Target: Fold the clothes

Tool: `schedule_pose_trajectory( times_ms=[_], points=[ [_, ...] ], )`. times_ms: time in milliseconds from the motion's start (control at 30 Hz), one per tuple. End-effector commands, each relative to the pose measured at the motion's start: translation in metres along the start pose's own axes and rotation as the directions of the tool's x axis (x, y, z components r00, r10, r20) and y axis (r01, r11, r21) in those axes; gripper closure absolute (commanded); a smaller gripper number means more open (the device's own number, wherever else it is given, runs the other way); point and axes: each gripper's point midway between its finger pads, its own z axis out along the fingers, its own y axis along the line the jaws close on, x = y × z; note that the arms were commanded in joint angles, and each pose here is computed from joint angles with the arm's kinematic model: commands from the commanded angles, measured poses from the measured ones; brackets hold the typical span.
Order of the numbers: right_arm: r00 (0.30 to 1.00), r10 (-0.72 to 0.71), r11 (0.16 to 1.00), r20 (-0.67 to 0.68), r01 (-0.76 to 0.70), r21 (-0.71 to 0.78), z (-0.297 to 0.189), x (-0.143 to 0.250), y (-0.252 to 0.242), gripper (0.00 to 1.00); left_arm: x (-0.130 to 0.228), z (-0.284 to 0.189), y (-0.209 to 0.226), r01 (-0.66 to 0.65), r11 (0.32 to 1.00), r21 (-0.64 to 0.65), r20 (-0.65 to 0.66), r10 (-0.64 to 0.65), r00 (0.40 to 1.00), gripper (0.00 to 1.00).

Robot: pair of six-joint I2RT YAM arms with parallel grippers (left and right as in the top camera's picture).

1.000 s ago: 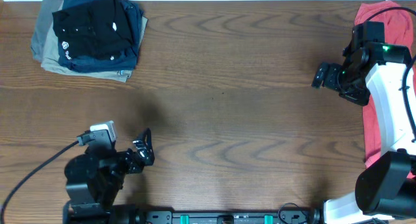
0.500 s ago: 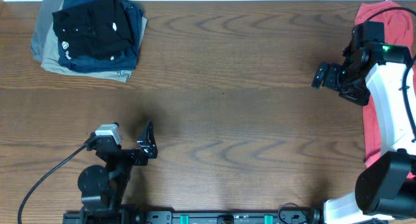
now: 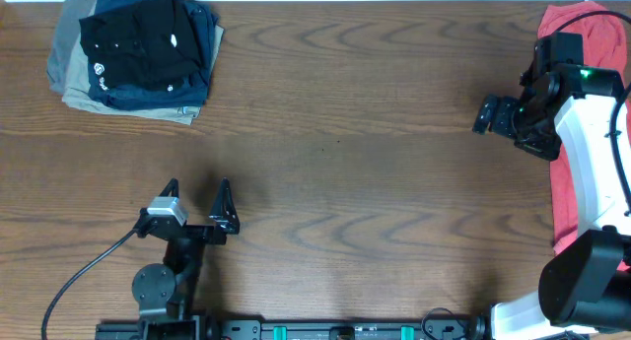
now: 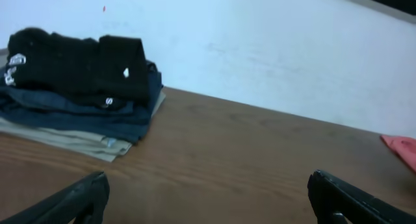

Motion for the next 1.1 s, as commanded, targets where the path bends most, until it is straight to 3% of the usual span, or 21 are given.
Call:
schedule_pose_trajectory(
  times_ms=[0,200,1067],
  points=[
    [1.0,-0.008,1.0,0.009,0.008,0.005,-0.002,-0.001,-0.001,0.01,0.005,0.0,0.004,-0.001,1.0,-0.019,-0.007,0.001,1.0,0.02],
    [1.0,-0.008,1.0,0.009,0.008,0.005,-0.002,-0.001,-0.001,0.01,0.027,-0.002,0.017,0.015,0.997,-0.075,-0.092,-0.022,0.995,0.02],
    [1.0,-0.008,1.0,0.009,0.008,0.005,-0.002,-0.001,-0.001,0.01,0.026,-0.002,0.018,0.015,0.997,-0.076,-0.091,-0.022,0.996,0.02]
  ],
)
